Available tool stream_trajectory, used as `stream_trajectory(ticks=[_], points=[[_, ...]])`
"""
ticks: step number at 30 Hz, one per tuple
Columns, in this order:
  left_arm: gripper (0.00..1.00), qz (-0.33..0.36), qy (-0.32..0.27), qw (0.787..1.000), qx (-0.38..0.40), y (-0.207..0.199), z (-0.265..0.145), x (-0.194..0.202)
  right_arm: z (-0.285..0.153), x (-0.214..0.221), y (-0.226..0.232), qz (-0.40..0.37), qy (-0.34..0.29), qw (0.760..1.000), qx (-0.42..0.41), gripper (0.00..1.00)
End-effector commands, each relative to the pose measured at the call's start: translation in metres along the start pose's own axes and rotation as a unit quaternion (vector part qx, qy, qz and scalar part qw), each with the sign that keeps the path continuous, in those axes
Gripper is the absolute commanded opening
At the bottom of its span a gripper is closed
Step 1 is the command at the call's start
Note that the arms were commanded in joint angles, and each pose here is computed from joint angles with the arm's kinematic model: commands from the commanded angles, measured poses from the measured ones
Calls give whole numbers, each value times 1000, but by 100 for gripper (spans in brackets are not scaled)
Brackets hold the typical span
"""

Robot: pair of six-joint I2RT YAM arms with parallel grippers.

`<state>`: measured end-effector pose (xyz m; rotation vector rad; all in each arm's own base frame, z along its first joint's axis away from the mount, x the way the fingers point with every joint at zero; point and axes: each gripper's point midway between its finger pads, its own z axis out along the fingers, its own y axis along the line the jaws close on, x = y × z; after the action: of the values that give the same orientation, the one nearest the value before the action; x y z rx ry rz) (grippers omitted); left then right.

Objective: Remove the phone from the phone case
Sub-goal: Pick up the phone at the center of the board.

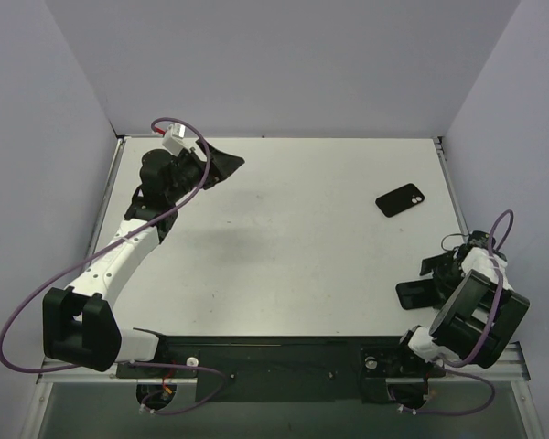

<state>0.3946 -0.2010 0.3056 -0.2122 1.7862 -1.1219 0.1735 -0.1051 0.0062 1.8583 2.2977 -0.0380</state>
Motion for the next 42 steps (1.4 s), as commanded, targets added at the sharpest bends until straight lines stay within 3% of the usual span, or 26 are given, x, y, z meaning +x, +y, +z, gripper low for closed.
stream_trajectory(ticks=[1, 17, 19, 24, 29, 30, 38, 42], points=[[81, 28, -24, 999, 28, -18, -5, -16, 5, 0, 13, -33, 2, 999, 12, 94], [81, 9, -30, 999, 29, -10, -5, -23, 18, 8, 9, -74, 56, 991, 92, 84], [80, 6, -31, 999, 28, -8, -5, -25, 17, 9, 11, -83, 58, 991, 93, 76], [80, 4, -29, 999, 30, -8, -5, -24, 17, 12, 16, -99, 62, 990, 77, 35], [80, -1, -26, 999, 33, -8, -3, -21, 5, 14, 33, -123, 30, 992, 22, 11], [80, -2, -24, 999, 32, -8, -3, -20, 3, 15, 34, -132, 28, 991, 15, 1], [80, 3, -11, 999, 41, -12, 2, -10, -20, 21, 65, -161, -7, 981, -108, 0], [79, 25, 14, 999, 45, -20, 9, 9, -44, 24, 94, -193, -48, 963, -184, 0]])
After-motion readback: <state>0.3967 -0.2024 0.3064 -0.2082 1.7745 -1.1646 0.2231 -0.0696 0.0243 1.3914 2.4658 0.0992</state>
